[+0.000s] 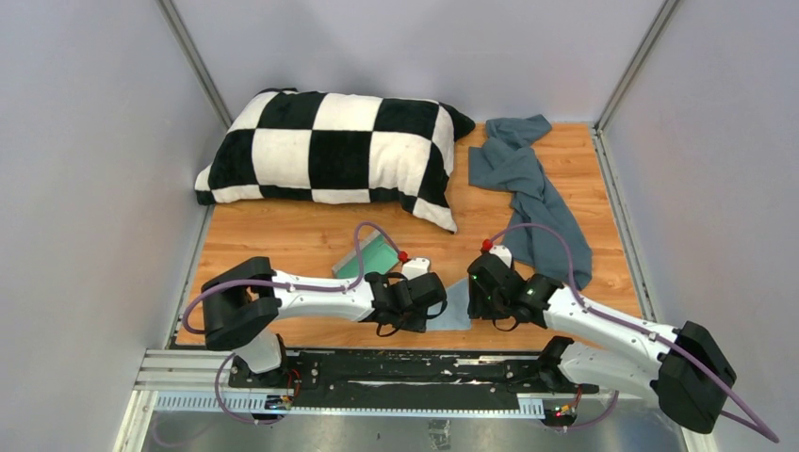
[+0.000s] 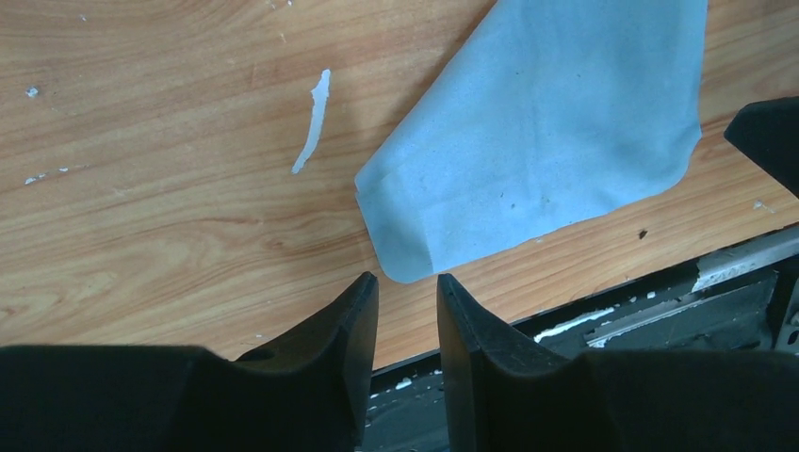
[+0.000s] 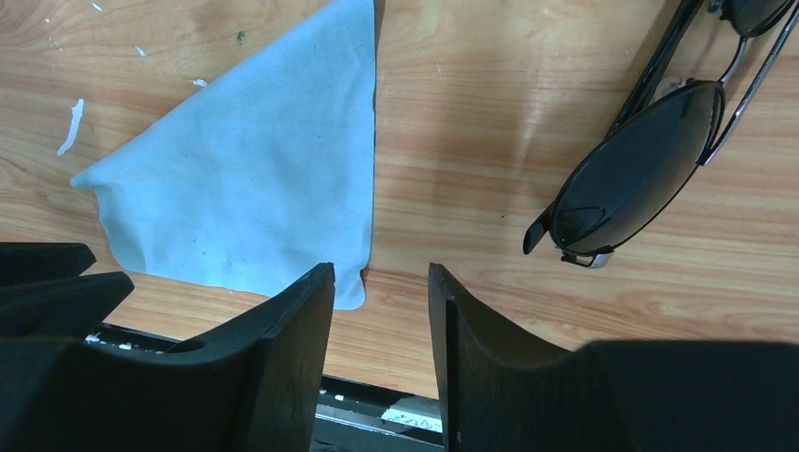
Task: Organize the sunglasses
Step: Adjust the glasses cleaning cloth at the center of the board.
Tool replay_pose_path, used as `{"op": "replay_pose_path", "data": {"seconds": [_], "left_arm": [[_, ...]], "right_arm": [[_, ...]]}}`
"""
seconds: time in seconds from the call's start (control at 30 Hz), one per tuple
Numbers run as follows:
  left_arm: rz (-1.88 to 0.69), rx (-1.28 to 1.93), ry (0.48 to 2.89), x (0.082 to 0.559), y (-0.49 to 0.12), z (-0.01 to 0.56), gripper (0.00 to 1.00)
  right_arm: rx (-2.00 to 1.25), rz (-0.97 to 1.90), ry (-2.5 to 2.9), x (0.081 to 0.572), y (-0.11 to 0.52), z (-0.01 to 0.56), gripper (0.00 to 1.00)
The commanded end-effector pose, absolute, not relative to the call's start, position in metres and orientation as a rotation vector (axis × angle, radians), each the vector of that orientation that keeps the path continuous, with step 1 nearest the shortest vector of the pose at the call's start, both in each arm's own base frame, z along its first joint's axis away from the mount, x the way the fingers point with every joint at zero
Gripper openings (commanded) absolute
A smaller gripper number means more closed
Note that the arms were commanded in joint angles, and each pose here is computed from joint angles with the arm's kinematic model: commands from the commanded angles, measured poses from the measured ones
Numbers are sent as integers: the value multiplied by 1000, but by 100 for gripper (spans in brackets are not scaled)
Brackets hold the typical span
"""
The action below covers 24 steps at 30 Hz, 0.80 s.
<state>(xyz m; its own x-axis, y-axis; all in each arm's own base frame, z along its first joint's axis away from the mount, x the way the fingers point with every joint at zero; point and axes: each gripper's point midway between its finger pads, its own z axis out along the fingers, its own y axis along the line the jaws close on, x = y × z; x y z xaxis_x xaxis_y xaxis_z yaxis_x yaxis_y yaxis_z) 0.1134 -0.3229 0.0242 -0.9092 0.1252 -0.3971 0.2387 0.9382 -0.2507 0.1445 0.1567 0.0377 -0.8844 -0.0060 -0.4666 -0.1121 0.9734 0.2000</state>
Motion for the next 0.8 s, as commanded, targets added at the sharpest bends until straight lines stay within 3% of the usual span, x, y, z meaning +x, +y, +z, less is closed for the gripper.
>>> {"op": "replay_pose_path", "data": {"seconds": [0.0,0.4,0.77], "left_arm": [[-394,212,2711,116,-324,16,35],[-382,190,2708,117,-322,10,30],[-395,194,2688,120,-325,11,16]], "right_arm": [[-70,275,2634,144,153,43,47],[-51,367,2705,118,159,37,50],[-81,318,2746,107,166,21,47]]}}
